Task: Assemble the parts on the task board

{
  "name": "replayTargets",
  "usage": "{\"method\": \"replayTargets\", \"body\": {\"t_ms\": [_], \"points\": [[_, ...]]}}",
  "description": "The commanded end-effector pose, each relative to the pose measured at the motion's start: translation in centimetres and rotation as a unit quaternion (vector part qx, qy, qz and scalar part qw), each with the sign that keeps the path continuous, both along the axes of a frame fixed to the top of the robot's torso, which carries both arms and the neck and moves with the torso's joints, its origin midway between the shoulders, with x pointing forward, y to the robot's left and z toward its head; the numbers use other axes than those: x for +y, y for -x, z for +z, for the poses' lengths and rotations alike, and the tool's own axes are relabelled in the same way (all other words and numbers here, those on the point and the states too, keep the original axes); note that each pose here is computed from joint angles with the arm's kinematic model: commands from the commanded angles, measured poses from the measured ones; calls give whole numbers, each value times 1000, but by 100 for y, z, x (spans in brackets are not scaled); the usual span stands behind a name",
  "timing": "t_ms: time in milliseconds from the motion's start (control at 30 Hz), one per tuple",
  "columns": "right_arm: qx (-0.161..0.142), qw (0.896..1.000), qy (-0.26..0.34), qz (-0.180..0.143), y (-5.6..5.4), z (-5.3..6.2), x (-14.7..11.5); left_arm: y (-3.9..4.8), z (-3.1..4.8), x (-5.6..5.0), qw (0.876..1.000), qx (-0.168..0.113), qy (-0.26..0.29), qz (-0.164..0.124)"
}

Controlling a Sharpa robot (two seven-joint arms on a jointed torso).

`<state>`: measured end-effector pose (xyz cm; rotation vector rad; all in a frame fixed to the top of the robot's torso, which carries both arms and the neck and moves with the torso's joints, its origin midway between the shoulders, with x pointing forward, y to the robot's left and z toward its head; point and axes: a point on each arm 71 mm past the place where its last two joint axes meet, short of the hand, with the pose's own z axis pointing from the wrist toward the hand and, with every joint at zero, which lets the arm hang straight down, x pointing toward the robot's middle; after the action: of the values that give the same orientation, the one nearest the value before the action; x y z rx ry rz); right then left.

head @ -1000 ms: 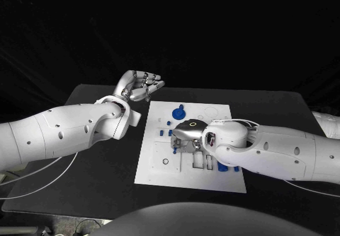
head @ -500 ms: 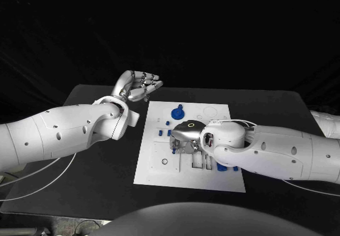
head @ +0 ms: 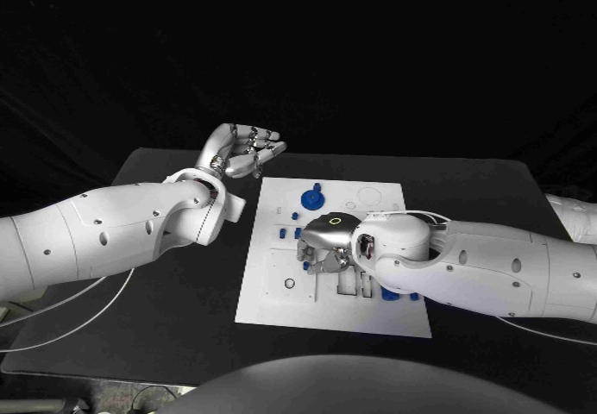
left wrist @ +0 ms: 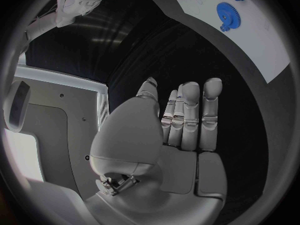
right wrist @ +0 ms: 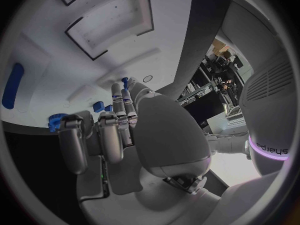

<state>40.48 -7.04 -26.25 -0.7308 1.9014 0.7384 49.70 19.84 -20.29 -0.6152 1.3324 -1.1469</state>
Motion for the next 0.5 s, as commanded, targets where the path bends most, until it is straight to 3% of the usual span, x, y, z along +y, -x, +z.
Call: {"method": "replayTargets", "body": {"t_ms": [33,300,500], "points": [[-2,1000,6,-1,15,-6,-1,4,13,-24,1000,-5,1,-9],[-32,998,-55,-28,-9,89,-59,0,12,-29,1000,-5,1,-10],[-29,986,-138,-90,-86,298,-324,1,11,-33,1000,-5,1,-11]]}}
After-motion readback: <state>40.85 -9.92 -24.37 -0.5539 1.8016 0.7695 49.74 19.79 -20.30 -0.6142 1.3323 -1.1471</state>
